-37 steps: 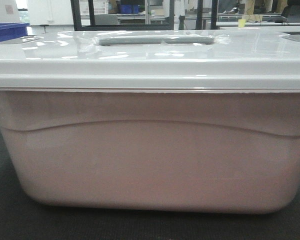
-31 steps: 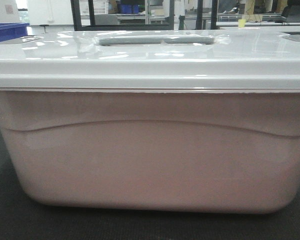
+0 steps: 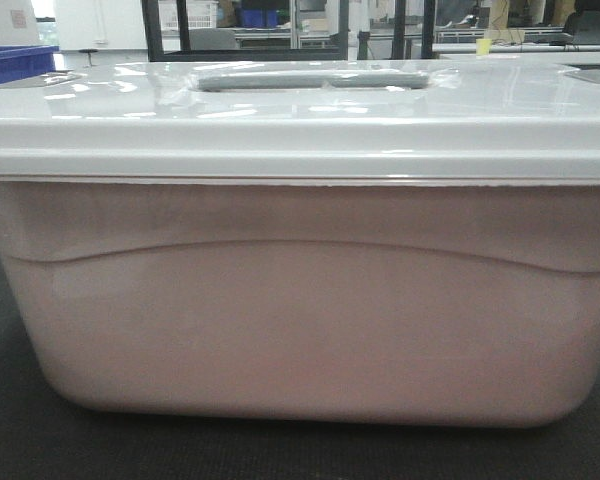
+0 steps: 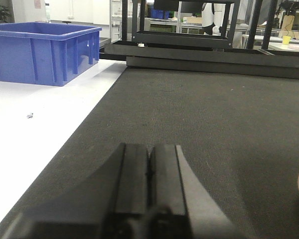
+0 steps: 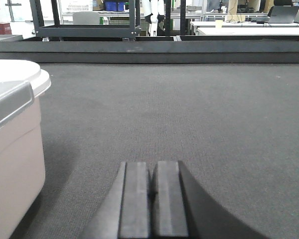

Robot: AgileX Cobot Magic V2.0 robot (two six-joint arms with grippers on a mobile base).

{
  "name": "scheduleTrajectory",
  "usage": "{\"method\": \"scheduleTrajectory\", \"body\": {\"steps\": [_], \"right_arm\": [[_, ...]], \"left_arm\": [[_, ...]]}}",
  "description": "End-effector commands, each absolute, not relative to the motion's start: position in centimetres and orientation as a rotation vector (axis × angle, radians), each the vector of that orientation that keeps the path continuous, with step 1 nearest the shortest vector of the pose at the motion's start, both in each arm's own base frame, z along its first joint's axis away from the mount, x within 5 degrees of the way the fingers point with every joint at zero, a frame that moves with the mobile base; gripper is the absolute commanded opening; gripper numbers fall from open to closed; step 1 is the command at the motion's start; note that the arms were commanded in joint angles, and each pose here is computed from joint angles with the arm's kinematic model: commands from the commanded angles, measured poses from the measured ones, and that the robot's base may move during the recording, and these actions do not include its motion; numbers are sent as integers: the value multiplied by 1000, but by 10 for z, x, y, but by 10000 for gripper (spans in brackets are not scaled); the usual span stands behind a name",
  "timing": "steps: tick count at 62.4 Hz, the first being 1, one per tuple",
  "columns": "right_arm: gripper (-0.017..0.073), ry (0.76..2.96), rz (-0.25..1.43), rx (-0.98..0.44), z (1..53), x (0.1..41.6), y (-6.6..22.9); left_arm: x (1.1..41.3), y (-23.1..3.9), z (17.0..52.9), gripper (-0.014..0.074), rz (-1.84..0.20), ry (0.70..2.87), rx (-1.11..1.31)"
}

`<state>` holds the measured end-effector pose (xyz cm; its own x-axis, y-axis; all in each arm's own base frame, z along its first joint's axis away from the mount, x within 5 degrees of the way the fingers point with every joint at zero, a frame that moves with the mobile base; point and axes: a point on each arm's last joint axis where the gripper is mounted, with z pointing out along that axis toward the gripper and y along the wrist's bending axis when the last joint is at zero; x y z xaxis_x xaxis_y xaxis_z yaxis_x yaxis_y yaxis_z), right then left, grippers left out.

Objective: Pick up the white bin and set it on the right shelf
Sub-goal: 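Move both grippers to the bin's short ends and clamp the white lid rims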

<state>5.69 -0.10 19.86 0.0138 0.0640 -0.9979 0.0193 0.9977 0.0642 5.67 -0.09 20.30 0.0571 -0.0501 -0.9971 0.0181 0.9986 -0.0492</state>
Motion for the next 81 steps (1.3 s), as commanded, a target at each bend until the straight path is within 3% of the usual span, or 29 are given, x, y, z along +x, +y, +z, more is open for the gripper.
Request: {"method": "scheduleTrajectory", "body": {"steps": [1, 25, 34, 47, 64, 69, 81], "right_arm": [[71, 1446, 30, 61, 208, 55, -1], [71, 1414, 29, 61, 211, 54, -2], [71, 1326, 29, 63, 221, 52, -2], [71, 1159, 32, 56, 285, 37, -2], [98, 1191, 37, 51, 369, 42, -1], [153, 1223, 37, 52, 383, 55, -1], [445, 1361, 37, 57, 391, 96, -2]], "left_arm": [[55, 0, 208, -118, -62, 1411, -41], [55, 0, 209, -118, -75, 1403, -56], [53, 2, 222, -118, -68, 1286, -66], [40, 0, 281, -113, -43, 1243, -14], [49, -3, 366, -108, -48, 1426, 17], [59, -4, 385, -66, -71, 1482, 15], [98, -12, 402, 232, -176, 1646, 17]]}}
